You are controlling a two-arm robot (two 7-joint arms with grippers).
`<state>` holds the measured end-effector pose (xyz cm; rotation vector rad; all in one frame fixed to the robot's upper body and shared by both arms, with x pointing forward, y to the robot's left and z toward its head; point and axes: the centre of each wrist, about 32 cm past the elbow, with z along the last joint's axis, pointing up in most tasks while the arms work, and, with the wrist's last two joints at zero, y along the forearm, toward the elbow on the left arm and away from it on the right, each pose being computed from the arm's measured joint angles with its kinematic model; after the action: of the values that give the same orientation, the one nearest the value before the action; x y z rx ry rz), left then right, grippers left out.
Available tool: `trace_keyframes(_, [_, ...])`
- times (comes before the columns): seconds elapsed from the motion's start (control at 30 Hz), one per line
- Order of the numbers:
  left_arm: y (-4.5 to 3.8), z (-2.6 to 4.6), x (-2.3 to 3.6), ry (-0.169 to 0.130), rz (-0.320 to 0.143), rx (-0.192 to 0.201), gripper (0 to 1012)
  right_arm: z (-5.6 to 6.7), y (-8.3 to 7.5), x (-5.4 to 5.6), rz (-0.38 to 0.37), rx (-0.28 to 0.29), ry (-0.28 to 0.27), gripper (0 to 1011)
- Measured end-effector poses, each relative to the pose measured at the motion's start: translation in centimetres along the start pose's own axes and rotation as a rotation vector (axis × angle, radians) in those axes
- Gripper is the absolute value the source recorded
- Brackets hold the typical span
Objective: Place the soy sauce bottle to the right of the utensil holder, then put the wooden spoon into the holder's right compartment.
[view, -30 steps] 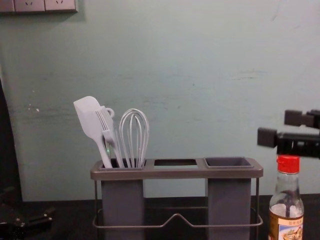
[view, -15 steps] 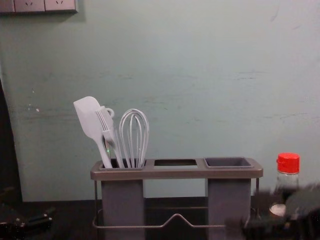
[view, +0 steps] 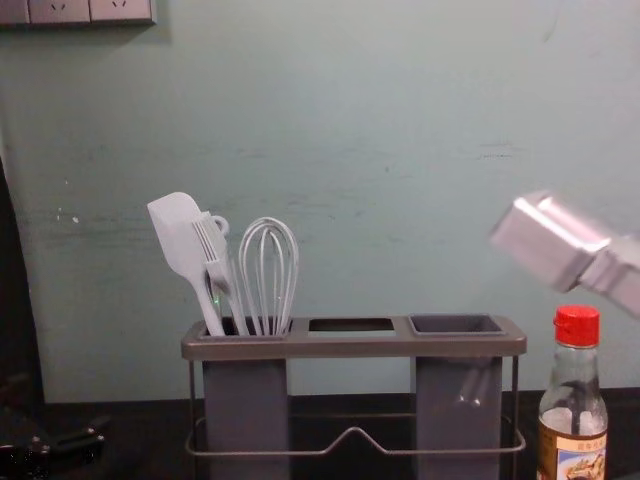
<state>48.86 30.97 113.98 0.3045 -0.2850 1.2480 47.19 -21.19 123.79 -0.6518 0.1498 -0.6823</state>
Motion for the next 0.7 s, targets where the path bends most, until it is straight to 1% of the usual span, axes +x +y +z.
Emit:
trace_keyframes(0.13, [0.00, 0.00, 0.00, 0.000, 0.000, 0.000, 1011, 0.6, 0.8, 0.1, -0.003, -0.049, -0.003, 1002])
trace_keyframes(0.23, [0.00, 0.00, 0.00, 0.000, 0.000, 0.000, 1011, 0.9, 1.3, 0.2, -0.002, -0.068, -0.005, 1002])
trace_keyframes(0.33, [0.00, 0.00, 0.00, 0.000, 0.000, 0.000, 1012, 1.2, 2.1, 0.4, 0.004, -0.094, 0.001, 1002])
trace_keyframes(0.5, [0.00, 0.00, 0.00, 0.000, 0.000, 0.000, 1011, 1.6, 3.0, 0.6, 0.012, -0.106, 0.004, 1000])
trace_keyframes(0.7, [0.00, 0.00, 0.00, 0.000, 0.000, 0.000, 1011, 1.8, 3.6, 0.7, 0.013, -0.111, 0.008, 1000])
